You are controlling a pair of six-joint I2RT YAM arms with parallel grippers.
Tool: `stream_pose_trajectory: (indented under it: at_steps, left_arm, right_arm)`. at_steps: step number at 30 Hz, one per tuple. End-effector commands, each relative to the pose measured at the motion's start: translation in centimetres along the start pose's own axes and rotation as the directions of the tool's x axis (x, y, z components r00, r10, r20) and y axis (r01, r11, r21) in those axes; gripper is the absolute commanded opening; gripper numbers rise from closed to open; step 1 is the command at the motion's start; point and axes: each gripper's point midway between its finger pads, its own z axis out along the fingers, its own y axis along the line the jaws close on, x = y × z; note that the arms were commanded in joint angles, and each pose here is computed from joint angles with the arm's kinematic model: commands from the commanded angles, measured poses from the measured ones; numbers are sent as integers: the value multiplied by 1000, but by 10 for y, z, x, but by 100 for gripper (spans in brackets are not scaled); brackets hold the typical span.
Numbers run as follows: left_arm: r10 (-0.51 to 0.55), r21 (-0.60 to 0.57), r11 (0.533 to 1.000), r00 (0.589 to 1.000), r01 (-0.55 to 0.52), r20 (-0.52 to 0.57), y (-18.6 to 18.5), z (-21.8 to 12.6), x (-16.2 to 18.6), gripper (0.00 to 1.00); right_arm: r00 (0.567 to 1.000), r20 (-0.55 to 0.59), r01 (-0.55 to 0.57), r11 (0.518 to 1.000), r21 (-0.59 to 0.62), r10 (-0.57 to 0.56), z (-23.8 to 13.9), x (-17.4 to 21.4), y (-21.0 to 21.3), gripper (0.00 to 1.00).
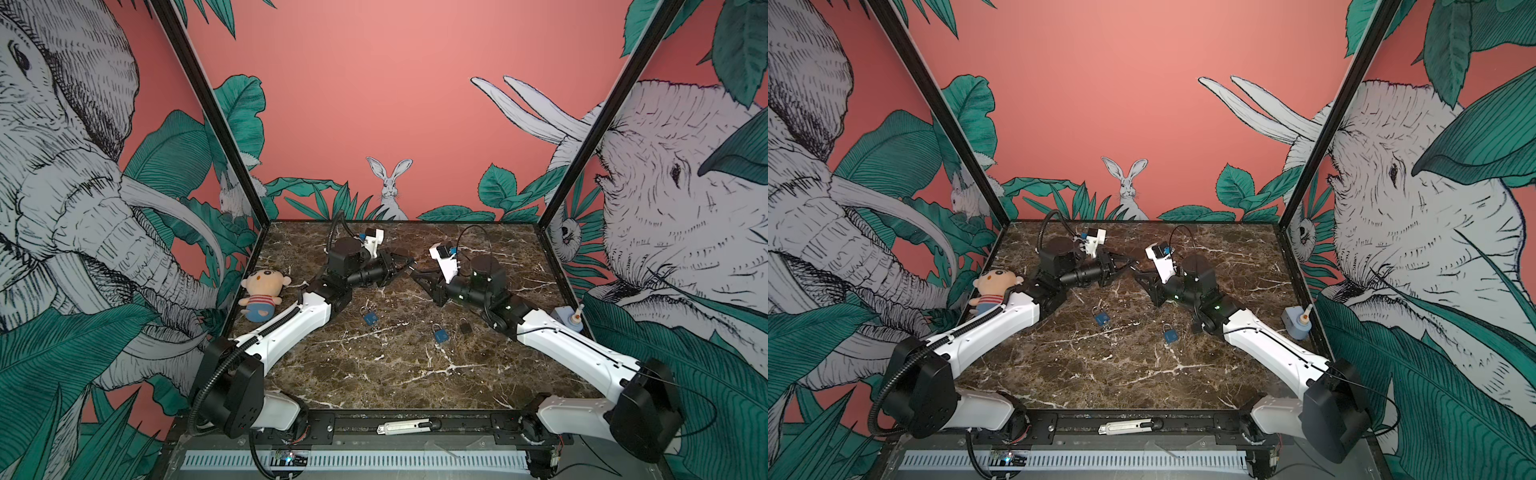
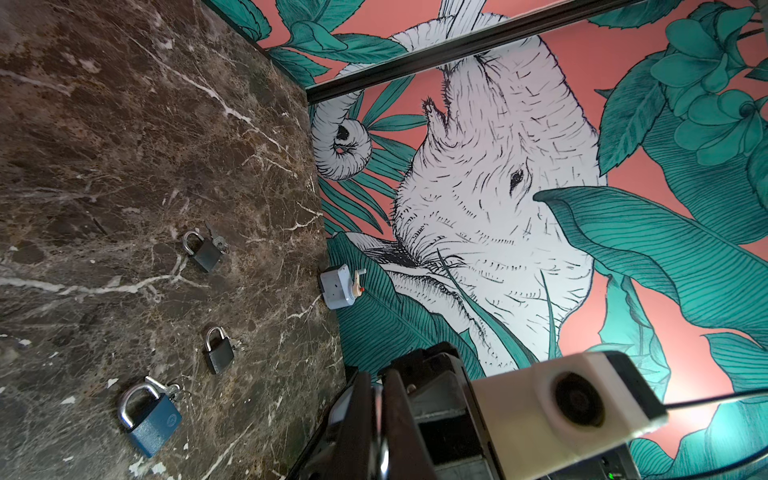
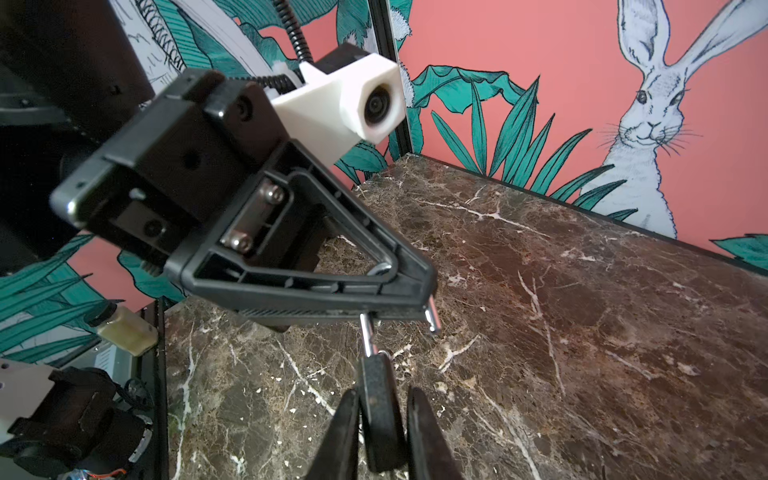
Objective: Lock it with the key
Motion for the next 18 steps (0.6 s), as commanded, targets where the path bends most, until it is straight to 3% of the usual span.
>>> stream_pose_trajectory:
  at_steps: [1,2,7,8,9,10,13,15,18]
  left_arm:
    - [40,75,996,999,-40,11,-25,-2,-3,0]
    - [38,73,997,999,-38,12,-25,-2,-3,0]
    - [60,45,997,998,-61,11,-19,-3,-2,0]
    - [80,25,996,997,-81,16,-17,-4,-2,5]
    - [107,-2,994,994,-107,20,-14,-7,-4,22]
    - [133,-51,990,991,-132,30,-7,-10,-6,30]
    - [257,-221,945,965,-241,49,11,-27,-16,41]
    - [339,-320,896,940,-307,48,22,-41,-23,42]
    - [442,-362,841,897,-402,30,23,-49,-26,40]
  right_arm:
    - [999,51,8,1000,10,-8,-1,-18,-2,5]
    - [998,56,1,1000,21,-2,-1,-20,-4,0]
    - [999,27,-25,1000,12,25,-3,-18,-3,0]
    - [1000,15,-26,1000,5,26,-4,-17,-1,0]
    - [1000,2,-29,1000,3,29,-5,-16,0,0]
    - [999,-14,-32,999,1,32,-7,-14,2,0]
    - [997,-70,-42,999,-17,40,-13,-8,8,0]
    - [993,-107,-52,998,-37,47,-17,-2,13,0]
    - [986,-152,-75,995,-62,65,-24,7,21,0]
